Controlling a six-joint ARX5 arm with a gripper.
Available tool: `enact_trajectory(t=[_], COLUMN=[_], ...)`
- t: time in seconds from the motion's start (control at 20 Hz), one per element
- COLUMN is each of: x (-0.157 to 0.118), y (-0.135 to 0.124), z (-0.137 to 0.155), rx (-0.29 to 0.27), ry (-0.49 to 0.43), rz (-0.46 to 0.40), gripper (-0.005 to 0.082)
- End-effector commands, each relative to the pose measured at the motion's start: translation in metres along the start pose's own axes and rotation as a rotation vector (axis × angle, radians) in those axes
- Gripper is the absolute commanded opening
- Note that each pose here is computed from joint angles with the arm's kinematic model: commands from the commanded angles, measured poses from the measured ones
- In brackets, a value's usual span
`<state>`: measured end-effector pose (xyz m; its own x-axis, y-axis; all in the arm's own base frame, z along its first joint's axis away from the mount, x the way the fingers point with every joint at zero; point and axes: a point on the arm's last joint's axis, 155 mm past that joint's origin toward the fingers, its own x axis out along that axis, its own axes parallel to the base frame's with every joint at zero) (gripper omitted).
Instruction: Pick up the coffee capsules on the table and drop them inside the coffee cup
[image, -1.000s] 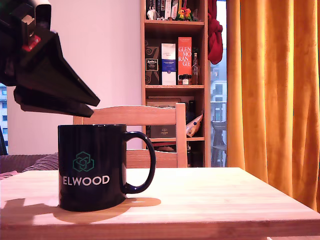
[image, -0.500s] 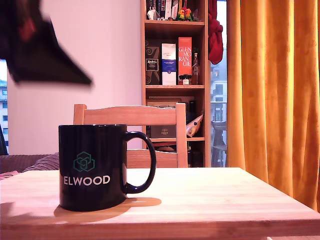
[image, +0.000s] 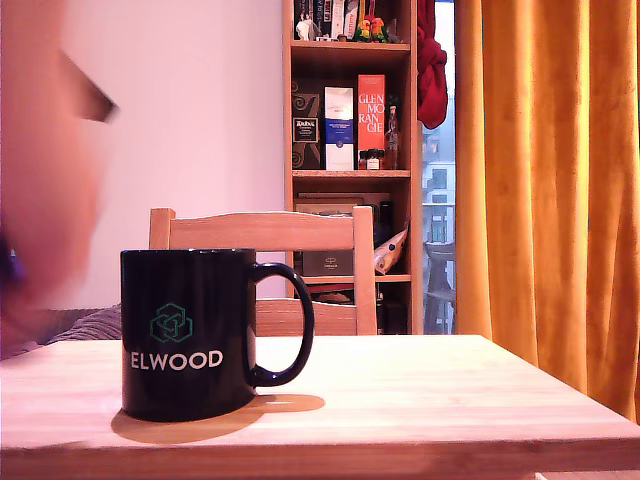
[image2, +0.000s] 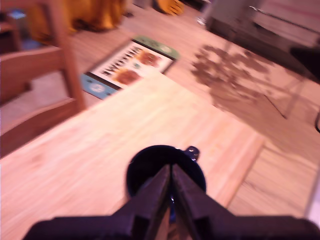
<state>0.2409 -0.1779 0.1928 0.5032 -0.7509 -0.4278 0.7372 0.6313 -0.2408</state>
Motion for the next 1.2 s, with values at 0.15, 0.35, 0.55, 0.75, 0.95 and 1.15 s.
enact_trajectory(t=[0.15,0.35,0.55,0.75,0.95,1.15], x=[-0.001,-0.004,-0.006,-0.005,-0.005,-0.005], y=[0.009,0.011,0.013,0.01,0.013,0.017], z=[-0.026,-0.024,-0.023,-0.026,-0.027,-0.03], rx=[-0.086,-0.104,-0.114,-0.118,-0.119,-0.121], ry=[0.04,0.027,0.021,0.034,0.04,0.045], rz=[0.03,0.055,0.072,0.064,0.081,0.104], gripper=[-0.002,-0.002,-0.002,-0.002,-0.002,-0.002])
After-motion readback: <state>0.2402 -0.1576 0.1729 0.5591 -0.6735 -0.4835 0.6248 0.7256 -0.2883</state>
